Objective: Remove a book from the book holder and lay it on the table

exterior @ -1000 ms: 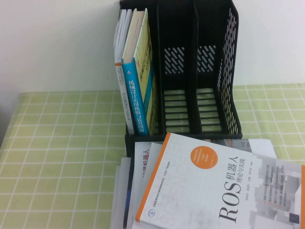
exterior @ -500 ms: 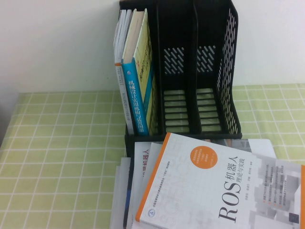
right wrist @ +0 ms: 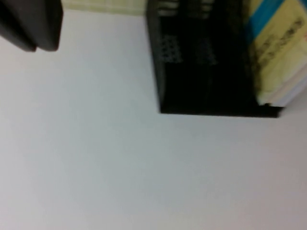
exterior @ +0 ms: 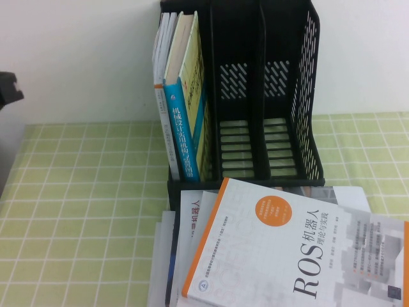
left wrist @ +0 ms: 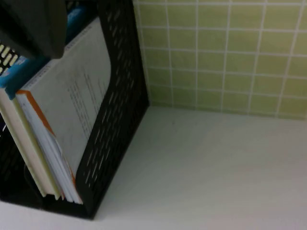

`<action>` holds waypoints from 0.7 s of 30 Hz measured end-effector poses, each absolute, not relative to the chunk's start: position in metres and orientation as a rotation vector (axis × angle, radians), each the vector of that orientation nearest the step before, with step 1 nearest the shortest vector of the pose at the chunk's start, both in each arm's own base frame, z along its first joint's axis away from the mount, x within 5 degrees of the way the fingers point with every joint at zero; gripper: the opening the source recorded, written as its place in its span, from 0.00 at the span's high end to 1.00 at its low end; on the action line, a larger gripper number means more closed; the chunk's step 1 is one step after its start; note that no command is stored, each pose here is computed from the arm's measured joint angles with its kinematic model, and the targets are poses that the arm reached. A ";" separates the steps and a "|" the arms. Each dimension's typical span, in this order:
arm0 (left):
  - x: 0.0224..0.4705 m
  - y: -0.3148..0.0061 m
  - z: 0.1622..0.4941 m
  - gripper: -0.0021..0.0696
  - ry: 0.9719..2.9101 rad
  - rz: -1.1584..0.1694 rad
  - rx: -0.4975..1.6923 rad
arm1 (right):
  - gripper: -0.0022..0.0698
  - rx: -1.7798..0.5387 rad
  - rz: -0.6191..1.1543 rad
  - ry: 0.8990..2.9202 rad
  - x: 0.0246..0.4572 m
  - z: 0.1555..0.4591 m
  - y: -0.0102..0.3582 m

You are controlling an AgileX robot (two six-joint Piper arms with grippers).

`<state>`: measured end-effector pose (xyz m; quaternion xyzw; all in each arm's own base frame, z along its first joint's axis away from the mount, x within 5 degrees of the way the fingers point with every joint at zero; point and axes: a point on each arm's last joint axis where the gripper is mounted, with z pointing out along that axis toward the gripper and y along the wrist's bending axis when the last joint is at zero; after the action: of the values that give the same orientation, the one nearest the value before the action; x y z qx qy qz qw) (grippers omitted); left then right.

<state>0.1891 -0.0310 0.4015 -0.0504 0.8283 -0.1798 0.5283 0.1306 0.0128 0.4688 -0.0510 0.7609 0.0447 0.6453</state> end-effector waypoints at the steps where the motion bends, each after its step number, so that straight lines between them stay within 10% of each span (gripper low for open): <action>1: 0.195 -0.033 0.398 0.97 1.999 -0.451 -0.133 | 0.97 -0.110 0.170 1.746 0.133 0.463 0.017; 10: 0.249 -0.067 0.361 0.97 2.102 -0.632 0.088 | 0.97 -0.477 0.610 1.866 0.183 0.396 0.067; 21: 0.293 -0.116 0.313 0.97 2.160 -0.694 0.340 | 0.97 -0.556 0.657 1.888 0.232 0.364 0.083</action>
<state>0.2931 -0.1164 0.3130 0.1352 0.8582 -0.2758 0.4112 0.2324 0.0828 0.3640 -0.2307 0.7835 0.2728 0.5084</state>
